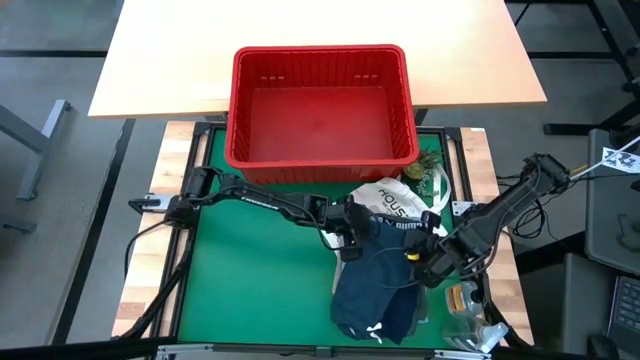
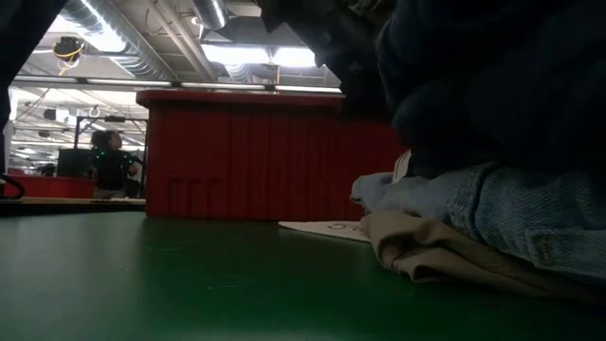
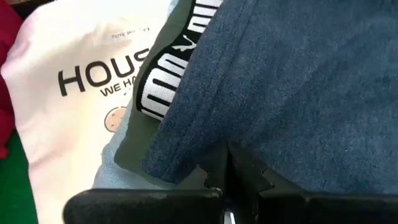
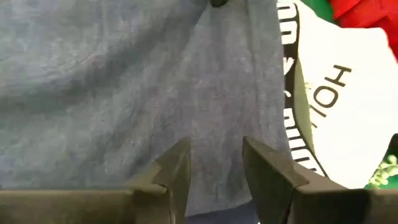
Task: Fold Laundry from Bin
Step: Stack the dark gray shorts on top of the dark blue boxer
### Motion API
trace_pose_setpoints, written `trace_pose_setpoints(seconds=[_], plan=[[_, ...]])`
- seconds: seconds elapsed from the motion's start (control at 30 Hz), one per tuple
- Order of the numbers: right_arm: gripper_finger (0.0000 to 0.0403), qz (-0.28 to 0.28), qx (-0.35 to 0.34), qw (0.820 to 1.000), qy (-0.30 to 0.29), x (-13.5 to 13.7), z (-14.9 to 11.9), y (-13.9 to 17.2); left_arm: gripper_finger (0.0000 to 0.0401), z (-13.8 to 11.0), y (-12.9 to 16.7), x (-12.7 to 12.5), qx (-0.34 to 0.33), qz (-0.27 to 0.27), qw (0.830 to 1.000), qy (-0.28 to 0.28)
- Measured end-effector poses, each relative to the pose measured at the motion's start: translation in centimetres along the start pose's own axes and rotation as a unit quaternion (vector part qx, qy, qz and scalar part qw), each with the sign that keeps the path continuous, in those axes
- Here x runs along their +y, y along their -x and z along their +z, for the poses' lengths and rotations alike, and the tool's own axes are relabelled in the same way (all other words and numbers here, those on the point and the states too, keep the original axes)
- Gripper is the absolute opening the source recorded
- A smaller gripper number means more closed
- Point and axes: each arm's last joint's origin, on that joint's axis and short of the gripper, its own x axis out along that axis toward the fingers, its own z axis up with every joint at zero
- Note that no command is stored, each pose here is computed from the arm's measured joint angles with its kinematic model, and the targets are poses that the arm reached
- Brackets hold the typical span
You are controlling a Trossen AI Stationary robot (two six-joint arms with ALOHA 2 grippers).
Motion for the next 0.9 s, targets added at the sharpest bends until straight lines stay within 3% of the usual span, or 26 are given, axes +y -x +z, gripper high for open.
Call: trace_pose_setpoints(seconds=[0.47,0.9], plan=[[0.0143,-0.039,0.043,0.998,0.026,1.6,-0.3,-2.5,0.0002,-0.1,-0.1,0.2,0.004,0.004,1.0,-0.001],[0.0143,-0.001,0.032,0.999,0.009,0.5,0.1,-0.3,0.0002,1.5,2.4,0.0,-0.027,-0.011,1.0,0.002]])
